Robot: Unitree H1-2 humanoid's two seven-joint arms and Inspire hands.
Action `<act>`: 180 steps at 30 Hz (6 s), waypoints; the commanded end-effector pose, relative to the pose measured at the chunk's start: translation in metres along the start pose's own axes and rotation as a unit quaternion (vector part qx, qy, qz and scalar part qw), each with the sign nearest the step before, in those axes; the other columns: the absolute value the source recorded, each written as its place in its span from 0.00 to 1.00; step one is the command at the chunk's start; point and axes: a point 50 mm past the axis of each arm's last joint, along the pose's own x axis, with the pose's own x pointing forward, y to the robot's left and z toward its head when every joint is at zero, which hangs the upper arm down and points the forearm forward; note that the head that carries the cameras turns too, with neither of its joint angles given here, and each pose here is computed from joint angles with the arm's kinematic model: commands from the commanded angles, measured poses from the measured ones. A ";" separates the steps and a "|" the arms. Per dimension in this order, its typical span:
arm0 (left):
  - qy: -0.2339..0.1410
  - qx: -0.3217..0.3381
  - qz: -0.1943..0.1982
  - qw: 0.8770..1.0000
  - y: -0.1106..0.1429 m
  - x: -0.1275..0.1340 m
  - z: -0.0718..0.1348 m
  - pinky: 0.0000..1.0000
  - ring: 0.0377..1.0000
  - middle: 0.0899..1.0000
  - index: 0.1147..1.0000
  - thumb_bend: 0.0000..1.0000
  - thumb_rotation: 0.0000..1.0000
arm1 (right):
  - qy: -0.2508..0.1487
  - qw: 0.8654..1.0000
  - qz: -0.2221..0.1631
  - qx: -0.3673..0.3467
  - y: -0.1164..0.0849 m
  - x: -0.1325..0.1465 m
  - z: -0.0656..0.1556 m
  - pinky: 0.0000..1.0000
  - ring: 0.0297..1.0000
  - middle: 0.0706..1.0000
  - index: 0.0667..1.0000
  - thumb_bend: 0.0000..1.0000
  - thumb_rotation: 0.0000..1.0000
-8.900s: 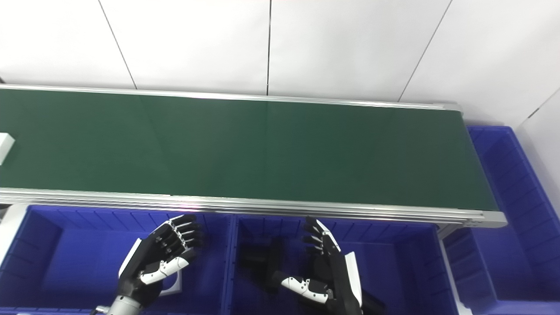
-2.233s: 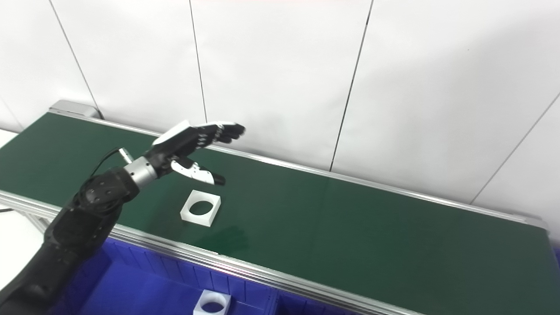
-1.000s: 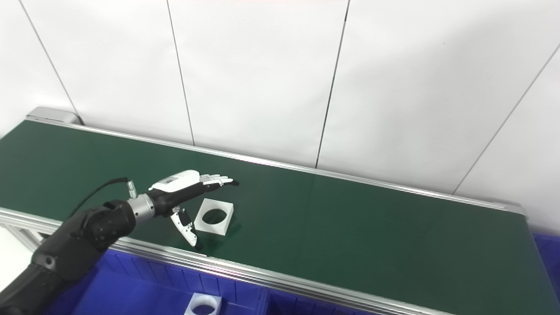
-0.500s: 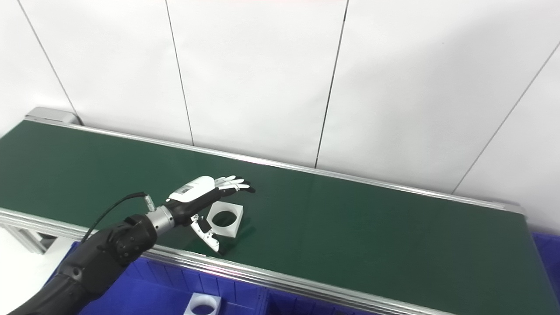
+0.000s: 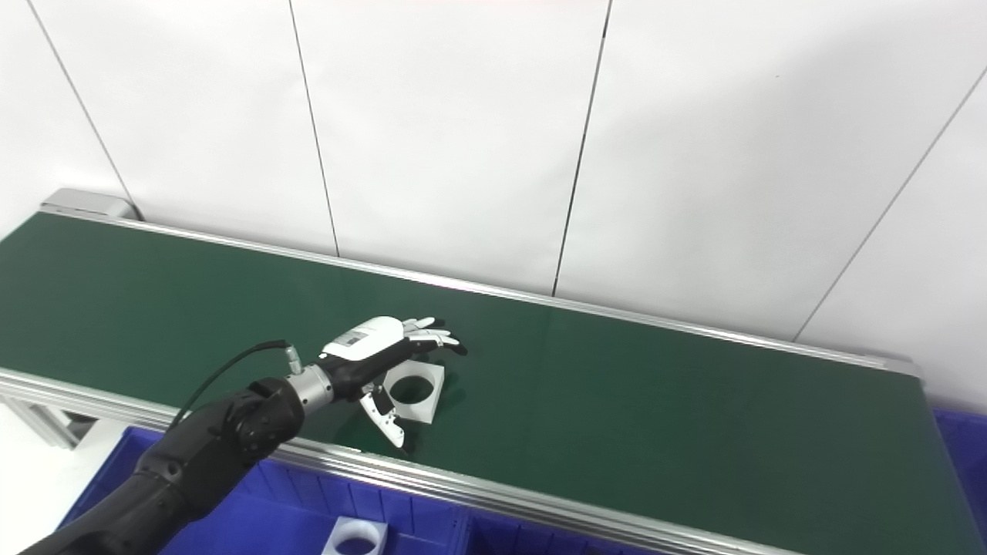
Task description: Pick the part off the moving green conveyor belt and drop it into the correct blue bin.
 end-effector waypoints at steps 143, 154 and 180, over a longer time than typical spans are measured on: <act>0.041 -0.512 0.047 0.857 -0.078 -0.178 0.068 0.74 0.72 0.71 0.67 0.71 0.00 | -0.040 0.999 -0.005 0.000 0.003 -0.003 0.047 0.63 0.71 0.79 0.84 0.65 0.00; -0.026 -0.568 0.091 0.818 -0.094 -0.155 0.080 0.59 0.59 0.58 0.55 0.70 0.00 | -0.040 0.996 -0.081 0.024 0.020 0.002 0.049 0.65 0.73 0.78 0.83 0.64 0.02; 0.012 -0.531 0.138 0.836 -0.126 -0.156 0.089 0.95 0.89 0.89 0.85 0.71 0.00 | -0.020 0.996 -0.076 0.028 0.022 -0.004 0.047 0.68 0.76 0.82 0.86 0.67 0.10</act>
